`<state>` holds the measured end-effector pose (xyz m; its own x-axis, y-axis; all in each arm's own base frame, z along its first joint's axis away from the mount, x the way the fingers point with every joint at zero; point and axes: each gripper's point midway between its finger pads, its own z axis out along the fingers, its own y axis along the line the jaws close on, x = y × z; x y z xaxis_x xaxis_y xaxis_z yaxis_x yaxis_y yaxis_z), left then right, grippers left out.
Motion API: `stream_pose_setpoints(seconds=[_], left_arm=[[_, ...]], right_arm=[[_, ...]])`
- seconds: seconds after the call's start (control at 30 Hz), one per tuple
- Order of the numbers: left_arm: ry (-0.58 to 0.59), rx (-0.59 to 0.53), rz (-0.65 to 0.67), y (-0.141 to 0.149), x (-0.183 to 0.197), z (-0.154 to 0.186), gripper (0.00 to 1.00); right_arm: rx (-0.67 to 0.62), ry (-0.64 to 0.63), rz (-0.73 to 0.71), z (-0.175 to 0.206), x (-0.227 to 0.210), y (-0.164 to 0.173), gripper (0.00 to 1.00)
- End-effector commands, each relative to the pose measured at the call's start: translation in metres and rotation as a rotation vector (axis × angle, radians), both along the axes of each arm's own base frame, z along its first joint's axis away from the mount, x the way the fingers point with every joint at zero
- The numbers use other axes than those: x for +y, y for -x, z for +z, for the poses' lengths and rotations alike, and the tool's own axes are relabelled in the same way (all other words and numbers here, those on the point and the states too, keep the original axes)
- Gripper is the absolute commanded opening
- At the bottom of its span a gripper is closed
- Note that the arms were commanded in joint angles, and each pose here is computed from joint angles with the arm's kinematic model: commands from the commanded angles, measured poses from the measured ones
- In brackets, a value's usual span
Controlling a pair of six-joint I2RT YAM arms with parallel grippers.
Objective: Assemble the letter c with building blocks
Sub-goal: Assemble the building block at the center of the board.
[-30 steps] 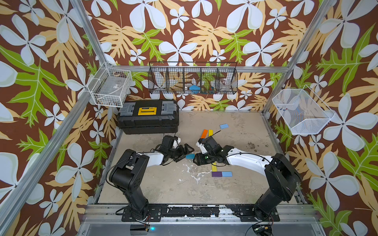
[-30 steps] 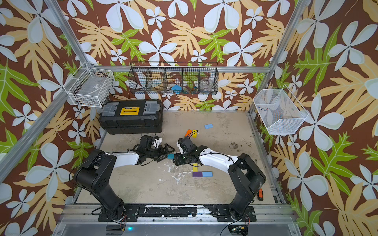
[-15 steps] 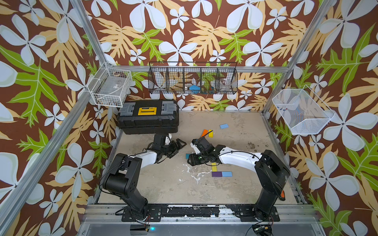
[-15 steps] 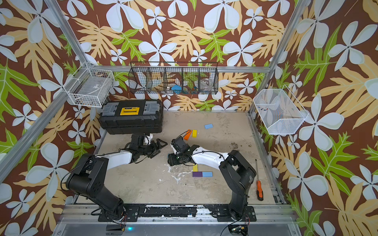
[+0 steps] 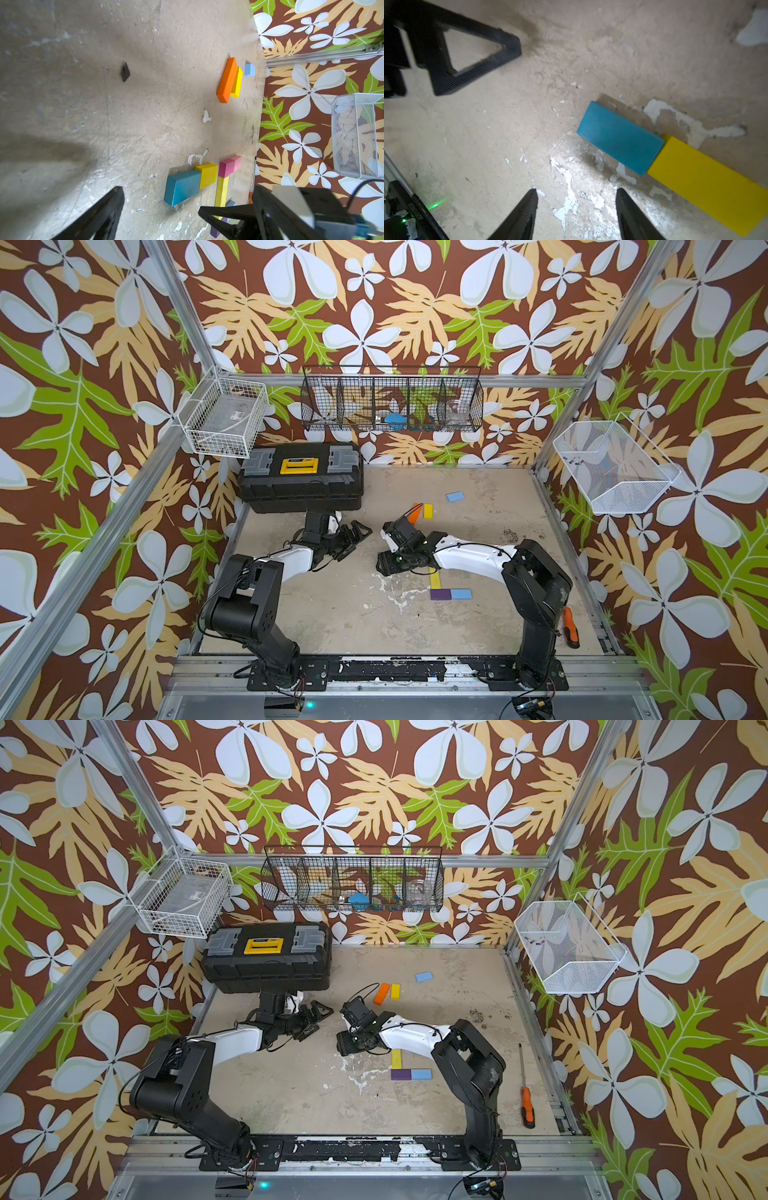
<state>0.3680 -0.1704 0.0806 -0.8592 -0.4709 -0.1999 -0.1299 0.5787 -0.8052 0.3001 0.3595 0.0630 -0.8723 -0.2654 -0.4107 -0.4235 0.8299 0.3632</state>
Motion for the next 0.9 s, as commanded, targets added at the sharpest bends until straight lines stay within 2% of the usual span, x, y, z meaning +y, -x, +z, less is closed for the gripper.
stream_pose_setpoints(seconds=[0.0, 0.3, 0.87], left_arm=[[0.007, -0.014, -0.027, 0.002, -0.003, 0.003, 1.0], [0.012, -0.015, -0.035, 0.003, -0.004, 0.004, 1.0], [0.012, -0.018, -0.037, 0.004, -0.004, 0.005, 1.0]], right_arm=[[-0.045, 0.037, -0.009, 0.008, -0.008, -0.017, 0.62], [-0.031, 0.079, -0.044, 0.001, -0.026, -0.056, 0.62], [0.031, 0.086, -0.038, -0.025, -0.026, -0.054, 0.62]])
